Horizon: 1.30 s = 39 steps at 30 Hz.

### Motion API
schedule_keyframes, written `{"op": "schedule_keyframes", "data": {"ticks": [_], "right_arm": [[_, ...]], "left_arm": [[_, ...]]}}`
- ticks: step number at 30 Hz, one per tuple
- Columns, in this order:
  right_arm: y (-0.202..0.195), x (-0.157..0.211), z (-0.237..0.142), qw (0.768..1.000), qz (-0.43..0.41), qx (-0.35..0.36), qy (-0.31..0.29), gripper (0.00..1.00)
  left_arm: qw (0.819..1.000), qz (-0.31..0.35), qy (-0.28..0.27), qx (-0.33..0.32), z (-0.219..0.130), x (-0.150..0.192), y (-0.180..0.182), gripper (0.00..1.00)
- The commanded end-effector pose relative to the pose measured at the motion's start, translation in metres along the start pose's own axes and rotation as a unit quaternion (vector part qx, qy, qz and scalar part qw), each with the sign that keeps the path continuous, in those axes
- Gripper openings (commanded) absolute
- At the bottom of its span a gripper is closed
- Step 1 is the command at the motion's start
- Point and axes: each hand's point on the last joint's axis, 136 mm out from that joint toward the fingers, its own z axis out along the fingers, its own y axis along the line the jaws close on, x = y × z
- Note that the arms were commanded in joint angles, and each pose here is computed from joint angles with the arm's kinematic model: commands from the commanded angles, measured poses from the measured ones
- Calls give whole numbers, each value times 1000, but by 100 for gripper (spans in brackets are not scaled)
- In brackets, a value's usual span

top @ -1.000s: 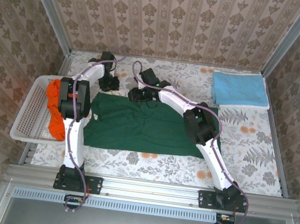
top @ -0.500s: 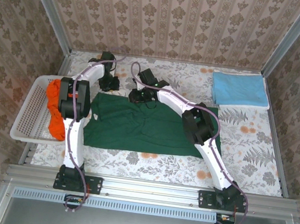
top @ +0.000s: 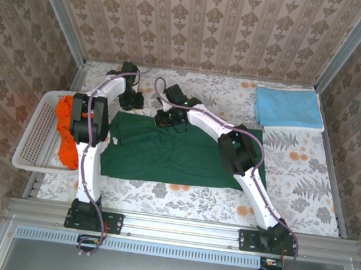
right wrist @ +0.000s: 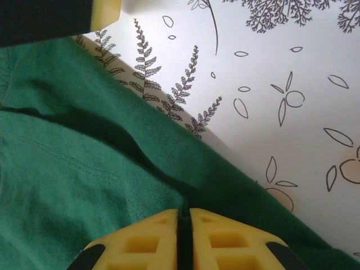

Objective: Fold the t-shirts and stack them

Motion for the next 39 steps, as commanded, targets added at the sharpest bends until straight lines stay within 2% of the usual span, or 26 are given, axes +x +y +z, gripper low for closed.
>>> {"op": "schedule_keyframes", "data": {"ticks": [1,10,17,27,39], "right_arm": [[25,-19,-39,999,-24,-8,-25,15],[36,-21,-56,999,-37,-9,-34,14],[48,-5,-64,998,-49,-27,-26,9],[68,34,-82,994,-91,-67,-9,7],[66,97,-76,984,-149,-83,45,9]], "left_arm": [[1000,-7,7,5,1,2,0,23],[1000,-8,8,5,1,3,1,22],[1000,-7,8,5,1,3,1,22],[1000,-7,11,5,2,3,1,22],[1000,-8,12,4,3,4,1,22]]}}
